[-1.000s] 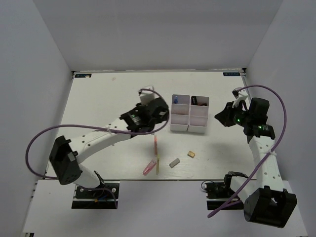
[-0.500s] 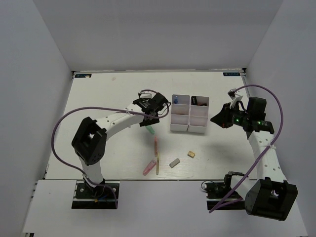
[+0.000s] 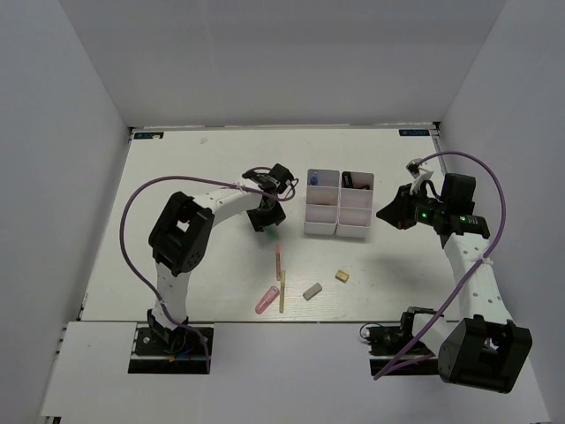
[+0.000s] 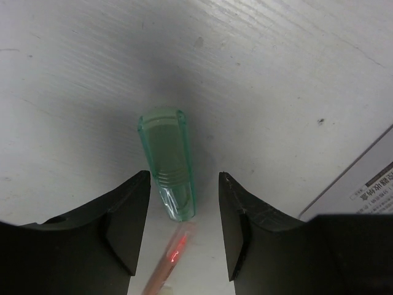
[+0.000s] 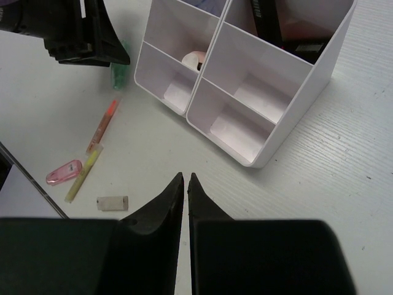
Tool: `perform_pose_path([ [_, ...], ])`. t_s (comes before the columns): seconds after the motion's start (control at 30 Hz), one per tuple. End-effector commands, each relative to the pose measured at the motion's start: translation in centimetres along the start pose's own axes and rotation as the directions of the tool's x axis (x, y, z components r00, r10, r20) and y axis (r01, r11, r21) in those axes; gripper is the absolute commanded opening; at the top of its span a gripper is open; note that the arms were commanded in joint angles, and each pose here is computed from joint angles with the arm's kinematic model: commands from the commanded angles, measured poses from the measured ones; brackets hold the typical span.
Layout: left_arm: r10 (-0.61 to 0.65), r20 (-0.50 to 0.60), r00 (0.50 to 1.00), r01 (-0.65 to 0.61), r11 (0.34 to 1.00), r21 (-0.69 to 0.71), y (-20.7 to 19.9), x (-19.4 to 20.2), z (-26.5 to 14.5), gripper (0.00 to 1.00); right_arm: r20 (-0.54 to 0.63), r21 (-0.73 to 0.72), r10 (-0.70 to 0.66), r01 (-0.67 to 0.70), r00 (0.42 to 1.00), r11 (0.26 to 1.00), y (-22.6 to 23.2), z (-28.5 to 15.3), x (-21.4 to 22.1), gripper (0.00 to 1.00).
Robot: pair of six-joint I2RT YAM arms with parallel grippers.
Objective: Sort the stationery into containers
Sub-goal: Grab a piece of stationery with the left arm
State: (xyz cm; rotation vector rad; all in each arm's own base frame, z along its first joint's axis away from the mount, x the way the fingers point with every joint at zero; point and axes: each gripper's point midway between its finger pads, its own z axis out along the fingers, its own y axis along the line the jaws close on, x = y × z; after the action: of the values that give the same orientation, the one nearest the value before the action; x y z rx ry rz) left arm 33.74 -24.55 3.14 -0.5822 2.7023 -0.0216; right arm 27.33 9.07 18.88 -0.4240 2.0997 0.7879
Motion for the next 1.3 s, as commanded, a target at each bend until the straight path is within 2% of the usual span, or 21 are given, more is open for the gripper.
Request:
perform_pose_path([
  [0.0, -0.040, 0.004, 0.999, 0.040, 0.997, 0.070, -2.2, -0.7, -1.1, 0.59, 0.024, -0.004, -0.044, 0.044, 0.999, 0.999, 0.4, -0.6, -1.5, 0.09],
  [0.47, -0.063, -0.006, 0.998, 0.062, 0.997, -0.042, 0.0, -1.4, 1.2, 0.59, 0.027, 0.008, -0.041, 0.041, 0.999, 0.999, 0.2, -0.6, -1.6, 0.09],
  [0.53, -0.055, -0.009, 0.998, 0.054, 0.998, -0.043, -0.1, -1.5, 1.2, 0.56, 0.024, 0.006, -0.036, 0.036, 0.999, 0.999, 0.2, -0.6, -1.5, 0.09],
  [0.73, -0.045, -0.033, 0.998, 0.043, 0.996, -0.073, 0.3, -0.9, 1.9, 0.55, 0.026, 0.012, -0.035, 0.034, 0.999, 0.999, 0.2, -0.7, -1.6, 0.09],
  [1.03, -0.009, -0.096, 0.995, -0.003, 0.992, -0.125, 1.3, 0.4, 2.2, 0.21, 0.034, 0.023, -0.032, 0.031, 0.999, 0.999, 0.0, -0.9, -1.8, 0.09],
  [1.07, 0.001, -0.110, 0.994, -0.015, 0.992, -0.129, 1.6, 0.7, 2.2, 0.14, 0.035, 0.022, -0.031, 0.031, 0.999, 0.999, 0.0, -0.9, -1.8, 0.09],
  [1.1, 0.004, -0.113, 0.994, -0.018, 0.992, -0.128, 1.7, 0.8, 2.2, 0.10, 0.034, 0.021, -0.028, 0.028, 0.999, 0.999, 0.0, -0.9, -1.7, 0.09],
  [1.2, 0.006, -0.097, 0.995, -0.012, 0.998, -0.064, 1.1, 0.6, 1.2, 0.01, 0.039, 0.020, -0.032, 0.031, 0.999, 0.999, 0.1, -1.0, -1.8, 0.09],
  [1.27, 0.005, -0.063, 0.998, -0.005, 1.000, -0.008, 0.7, 0.3, -0.7, 0.01, 0.038, 0.016, -0.029, 0.029, 0.999, 0.999, 0.1, -1.0, -1.8, 0.09],
])
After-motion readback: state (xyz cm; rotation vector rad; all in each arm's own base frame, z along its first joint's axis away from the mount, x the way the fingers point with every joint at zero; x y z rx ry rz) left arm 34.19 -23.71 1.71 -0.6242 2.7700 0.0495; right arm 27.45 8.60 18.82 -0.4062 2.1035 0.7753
